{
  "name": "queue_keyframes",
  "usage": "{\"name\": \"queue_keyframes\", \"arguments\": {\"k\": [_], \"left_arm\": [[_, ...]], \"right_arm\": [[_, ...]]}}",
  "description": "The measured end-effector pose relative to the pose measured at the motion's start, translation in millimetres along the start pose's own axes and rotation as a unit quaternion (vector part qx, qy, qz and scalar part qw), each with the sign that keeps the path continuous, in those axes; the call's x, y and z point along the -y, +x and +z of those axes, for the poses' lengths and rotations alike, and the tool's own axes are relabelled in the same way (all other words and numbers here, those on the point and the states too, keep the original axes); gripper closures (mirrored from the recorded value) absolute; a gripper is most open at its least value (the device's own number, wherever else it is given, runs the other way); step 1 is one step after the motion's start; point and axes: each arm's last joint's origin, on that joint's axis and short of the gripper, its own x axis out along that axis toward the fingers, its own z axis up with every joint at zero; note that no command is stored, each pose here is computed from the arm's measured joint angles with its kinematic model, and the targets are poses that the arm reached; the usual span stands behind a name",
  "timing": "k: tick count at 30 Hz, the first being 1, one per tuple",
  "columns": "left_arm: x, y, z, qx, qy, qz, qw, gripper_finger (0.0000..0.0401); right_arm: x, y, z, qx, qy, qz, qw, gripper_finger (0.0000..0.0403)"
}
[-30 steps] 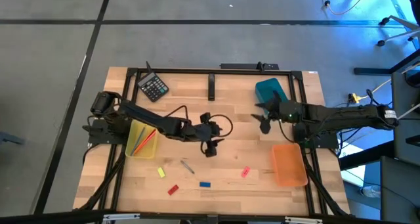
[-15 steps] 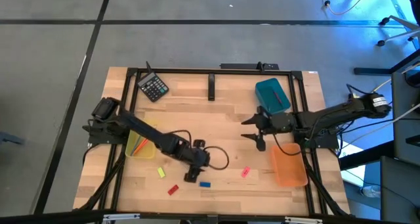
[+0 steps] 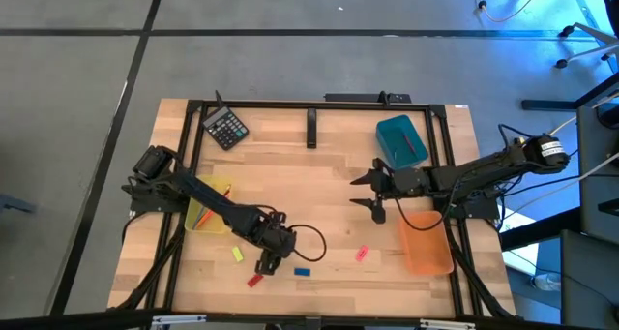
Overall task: Sort crayons/erasers/pens/pencils in bins
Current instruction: Put the gray crayon into the blue bin
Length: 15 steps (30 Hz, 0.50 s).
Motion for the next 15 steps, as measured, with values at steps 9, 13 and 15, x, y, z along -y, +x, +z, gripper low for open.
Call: {"name": "queue_keyframes", "arguments": {"k": [9, 13, 15], "left_arm": [[-4, -1, -11, -0.055, -0.014, 0.02, 0.998, 0.0206], [-5, 0, -13, -0.063, -0.013, 0.023, 0.998, 0.0209], [-6, 1, -17, -0.075, -0.012, 0.027, 0.997, 0.0216]], "right_arm": [[0, 0, 0, 0.001, 0.0, 0.0, 1.0, 0.0144], [0, 0, 0, 0.001, -0.001, 0.0, 1.0, 0.0144], [0, 0, 0, 0.001, -0.002, 0.0, 1.0, 0.0144]]}}
